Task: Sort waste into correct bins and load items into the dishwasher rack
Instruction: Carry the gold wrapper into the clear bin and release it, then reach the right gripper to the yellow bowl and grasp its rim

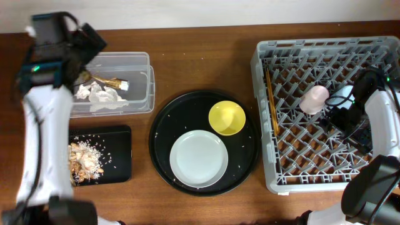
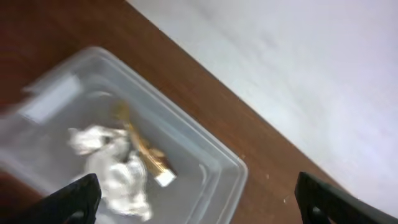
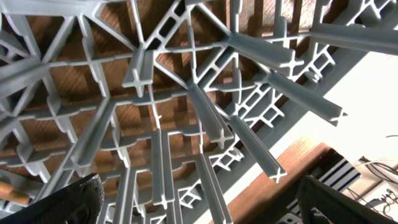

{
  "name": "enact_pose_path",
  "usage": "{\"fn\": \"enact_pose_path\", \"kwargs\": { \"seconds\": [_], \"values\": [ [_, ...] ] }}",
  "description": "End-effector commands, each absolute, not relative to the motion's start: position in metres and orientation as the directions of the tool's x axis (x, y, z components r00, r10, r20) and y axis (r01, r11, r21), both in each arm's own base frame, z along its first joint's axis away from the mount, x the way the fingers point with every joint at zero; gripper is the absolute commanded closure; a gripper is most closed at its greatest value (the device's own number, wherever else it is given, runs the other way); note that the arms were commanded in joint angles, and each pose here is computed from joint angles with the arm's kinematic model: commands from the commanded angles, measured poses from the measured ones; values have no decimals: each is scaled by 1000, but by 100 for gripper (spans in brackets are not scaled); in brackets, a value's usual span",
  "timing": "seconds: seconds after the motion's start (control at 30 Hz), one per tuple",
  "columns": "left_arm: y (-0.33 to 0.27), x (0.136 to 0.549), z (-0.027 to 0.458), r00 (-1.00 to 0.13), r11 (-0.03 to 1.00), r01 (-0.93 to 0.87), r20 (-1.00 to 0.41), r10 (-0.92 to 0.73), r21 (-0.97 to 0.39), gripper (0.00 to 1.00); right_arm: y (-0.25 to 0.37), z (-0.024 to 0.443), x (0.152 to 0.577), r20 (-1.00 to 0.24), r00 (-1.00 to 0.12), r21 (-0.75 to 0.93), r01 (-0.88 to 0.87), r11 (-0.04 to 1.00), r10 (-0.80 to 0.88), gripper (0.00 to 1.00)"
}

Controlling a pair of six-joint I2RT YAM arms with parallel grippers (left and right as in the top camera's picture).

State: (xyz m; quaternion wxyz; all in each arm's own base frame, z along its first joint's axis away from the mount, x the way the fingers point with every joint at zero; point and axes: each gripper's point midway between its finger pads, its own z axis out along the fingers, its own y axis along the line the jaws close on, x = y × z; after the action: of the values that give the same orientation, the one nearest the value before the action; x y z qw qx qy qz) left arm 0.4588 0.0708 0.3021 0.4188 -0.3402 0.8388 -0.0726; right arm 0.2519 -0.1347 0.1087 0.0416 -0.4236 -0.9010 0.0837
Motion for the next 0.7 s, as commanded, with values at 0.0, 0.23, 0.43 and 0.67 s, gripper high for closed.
{"fn": "enact_pose_path", "kwargs": {
  "seconds": [0.0, 0.23, 0.43, 0.67],
  "values": [
    [117, 420, 317, -340, 691, -635, -679, -651, -345, 1, -137, 108, 251, 4, -629, -192, 763, 617, 778, 2],
    [125, 390, 290, -413, 658, -704, -599, -686, -268, 1, -137, 108, 251, 4, -629, -192, 763, 617, 778, 2],
    [125, 390, 290, -413, 658, -704, -599, -686, -268, 1, -179, 118, 251, -113, -732, -375, 657, 654, 672, 2],
    [125, 390, 290, -413, 658, -704, -599, -686, -268, 1, -164, 110, 273, -131, -694, -224, 717, 660, 708, 2]
  ]
}}
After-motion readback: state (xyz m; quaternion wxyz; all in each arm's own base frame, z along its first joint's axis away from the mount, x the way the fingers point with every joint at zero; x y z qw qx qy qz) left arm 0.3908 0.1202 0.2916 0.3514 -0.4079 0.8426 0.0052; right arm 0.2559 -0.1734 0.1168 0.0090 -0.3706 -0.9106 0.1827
